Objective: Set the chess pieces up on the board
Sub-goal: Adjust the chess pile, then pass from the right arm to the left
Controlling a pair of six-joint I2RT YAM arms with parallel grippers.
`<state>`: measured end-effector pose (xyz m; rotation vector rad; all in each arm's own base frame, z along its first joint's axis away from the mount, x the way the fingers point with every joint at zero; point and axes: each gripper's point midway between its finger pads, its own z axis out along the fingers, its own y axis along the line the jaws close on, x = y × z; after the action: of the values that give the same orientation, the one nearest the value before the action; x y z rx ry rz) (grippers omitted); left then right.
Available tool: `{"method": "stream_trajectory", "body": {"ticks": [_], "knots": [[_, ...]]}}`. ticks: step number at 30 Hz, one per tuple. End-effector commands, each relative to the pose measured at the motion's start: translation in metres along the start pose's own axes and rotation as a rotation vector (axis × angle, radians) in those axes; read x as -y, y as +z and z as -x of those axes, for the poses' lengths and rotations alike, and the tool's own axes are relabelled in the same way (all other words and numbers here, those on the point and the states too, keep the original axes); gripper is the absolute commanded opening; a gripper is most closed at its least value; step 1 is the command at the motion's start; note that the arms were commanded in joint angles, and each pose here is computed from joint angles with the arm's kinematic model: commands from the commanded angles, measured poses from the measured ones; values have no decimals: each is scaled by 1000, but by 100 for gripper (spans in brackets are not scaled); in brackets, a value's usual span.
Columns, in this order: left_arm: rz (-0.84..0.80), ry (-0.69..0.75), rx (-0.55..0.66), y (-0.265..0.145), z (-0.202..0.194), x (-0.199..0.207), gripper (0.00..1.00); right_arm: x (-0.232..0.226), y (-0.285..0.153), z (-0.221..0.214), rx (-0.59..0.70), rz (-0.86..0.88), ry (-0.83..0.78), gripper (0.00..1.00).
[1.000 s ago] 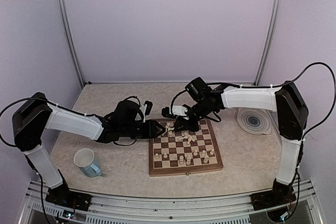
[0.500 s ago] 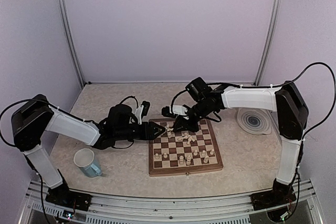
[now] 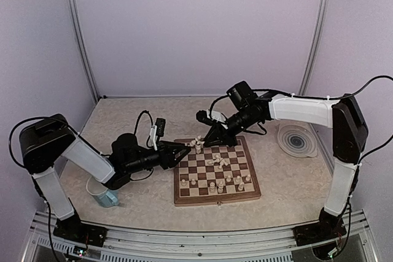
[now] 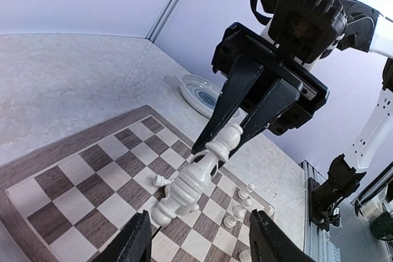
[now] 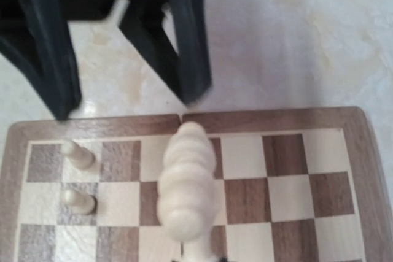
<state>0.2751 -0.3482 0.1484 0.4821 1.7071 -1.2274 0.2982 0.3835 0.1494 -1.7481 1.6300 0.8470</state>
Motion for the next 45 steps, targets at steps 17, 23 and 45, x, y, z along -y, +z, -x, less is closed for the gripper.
{"method": "stream_trajectory", "body": {"ticks": [17, 23, 45], "knots": [[-73, 42, 4, 26, 2, 1, 52, -5, -18, 24, 68, 23, -9, 0], [-4, 17, 7, 29, 2, -16, 48, 2, -10, 9, 33, 6, 12, 0], [-133, -124, -120, 55, -3, 4, 38, 7, -4, -7, -59, -54, -48, 0]]}}
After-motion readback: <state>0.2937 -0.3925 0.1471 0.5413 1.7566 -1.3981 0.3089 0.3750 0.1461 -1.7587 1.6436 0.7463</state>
